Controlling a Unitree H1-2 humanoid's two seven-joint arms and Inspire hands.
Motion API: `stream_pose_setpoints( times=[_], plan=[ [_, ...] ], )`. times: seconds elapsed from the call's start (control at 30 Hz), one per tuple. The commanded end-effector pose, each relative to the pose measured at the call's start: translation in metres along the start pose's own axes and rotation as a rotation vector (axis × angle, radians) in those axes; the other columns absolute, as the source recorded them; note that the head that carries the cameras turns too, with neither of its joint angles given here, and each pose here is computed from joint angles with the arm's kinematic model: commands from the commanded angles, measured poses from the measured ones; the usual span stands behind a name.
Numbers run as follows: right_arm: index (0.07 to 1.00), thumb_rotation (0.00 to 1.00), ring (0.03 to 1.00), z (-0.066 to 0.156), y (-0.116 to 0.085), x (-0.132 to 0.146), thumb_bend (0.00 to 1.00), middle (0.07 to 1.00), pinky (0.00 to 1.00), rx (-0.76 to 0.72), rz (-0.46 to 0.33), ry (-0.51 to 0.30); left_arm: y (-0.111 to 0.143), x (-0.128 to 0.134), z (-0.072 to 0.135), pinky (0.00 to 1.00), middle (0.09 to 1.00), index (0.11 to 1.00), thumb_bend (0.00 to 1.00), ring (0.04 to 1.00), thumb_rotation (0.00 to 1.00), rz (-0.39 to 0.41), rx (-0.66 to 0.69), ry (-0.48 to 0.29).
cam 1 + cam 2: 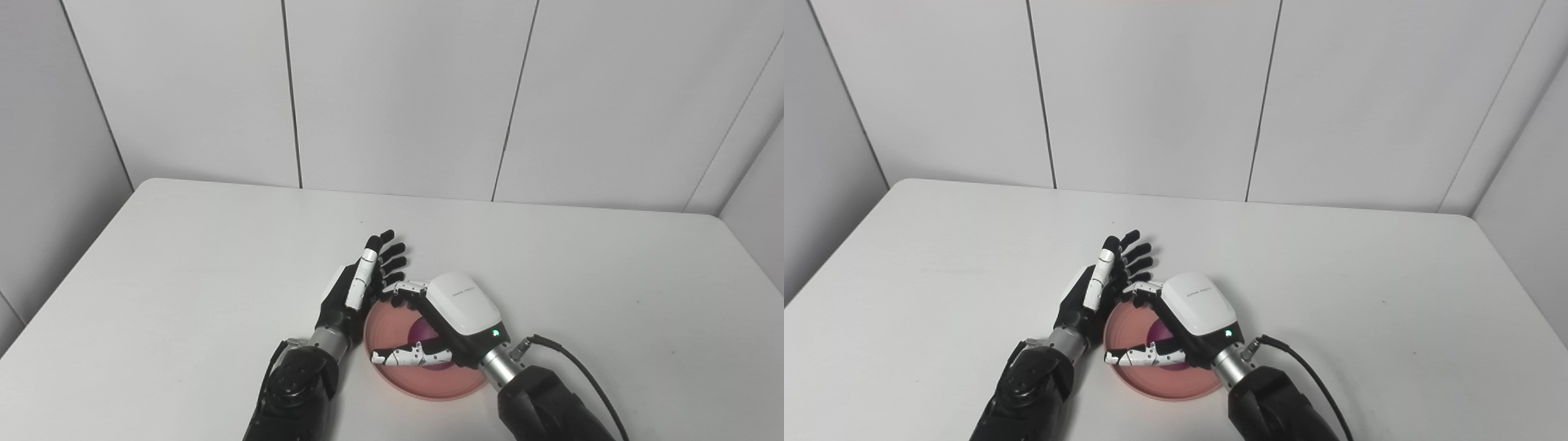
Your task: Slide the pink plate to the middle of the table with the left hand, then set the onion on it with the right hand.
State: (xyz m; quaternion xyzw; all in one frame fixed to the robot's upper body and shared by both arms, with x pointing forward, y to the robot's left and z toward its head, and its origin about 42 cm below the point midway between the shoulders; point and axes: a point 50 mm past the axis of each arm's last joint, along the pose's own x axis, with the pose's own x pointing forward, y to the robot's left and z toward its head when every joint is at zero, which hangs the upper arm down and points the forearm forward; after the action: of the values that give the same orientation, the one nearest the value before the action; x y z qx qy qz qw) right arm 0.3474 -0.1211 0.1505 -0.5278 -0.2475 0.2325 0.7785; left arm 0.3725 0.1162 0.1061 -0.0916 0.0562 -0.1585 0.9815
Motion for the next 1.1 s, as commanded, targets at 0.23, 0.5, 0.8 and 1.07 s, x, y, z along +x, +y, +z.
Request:
stream_pose_setpoints(
  times=[0.23,0.5,0.8,1.07],
  plan=[
    [0.676,1.0,0.589,0.006,-0.038,0.016,0.96,0.655,0.49,-0.018,-0.128,-0.106,0.002,-0.007,-0.024,0.91,0.894,0.92,0.7,0.881,0.98,0.021,-0.008,0.126],
    [0.669,1.0,0.59,0.012,-0.063,0.017,0.91,0.654,0.47,-0.006,-0.249,-0.141,0.006,-0.006,-0.024,1.0,0.907,0.923,0.72,0.928,1.0,0.006,0.014,0.126],
    [0.766,1.0,0.709,-0.003,-0.08,0.01,0.9,0.759,0.6,0.254,-0.39,-0.04,0.007,-0.006,-0.021,0.92,0.887,0.899,0.73,0.886,0.97,0.036,0.012,0.135],
    [0.927,1.0,0.916,-0.025,-0.08,-0.002,0.84,0.925,0.88,0.659,-0.479,0.074,0.01,-0.007,-0.019,0.9,0.891,0.902,0.72,0.892,0.95,0.05,-0.006,0.129]
  ],
)
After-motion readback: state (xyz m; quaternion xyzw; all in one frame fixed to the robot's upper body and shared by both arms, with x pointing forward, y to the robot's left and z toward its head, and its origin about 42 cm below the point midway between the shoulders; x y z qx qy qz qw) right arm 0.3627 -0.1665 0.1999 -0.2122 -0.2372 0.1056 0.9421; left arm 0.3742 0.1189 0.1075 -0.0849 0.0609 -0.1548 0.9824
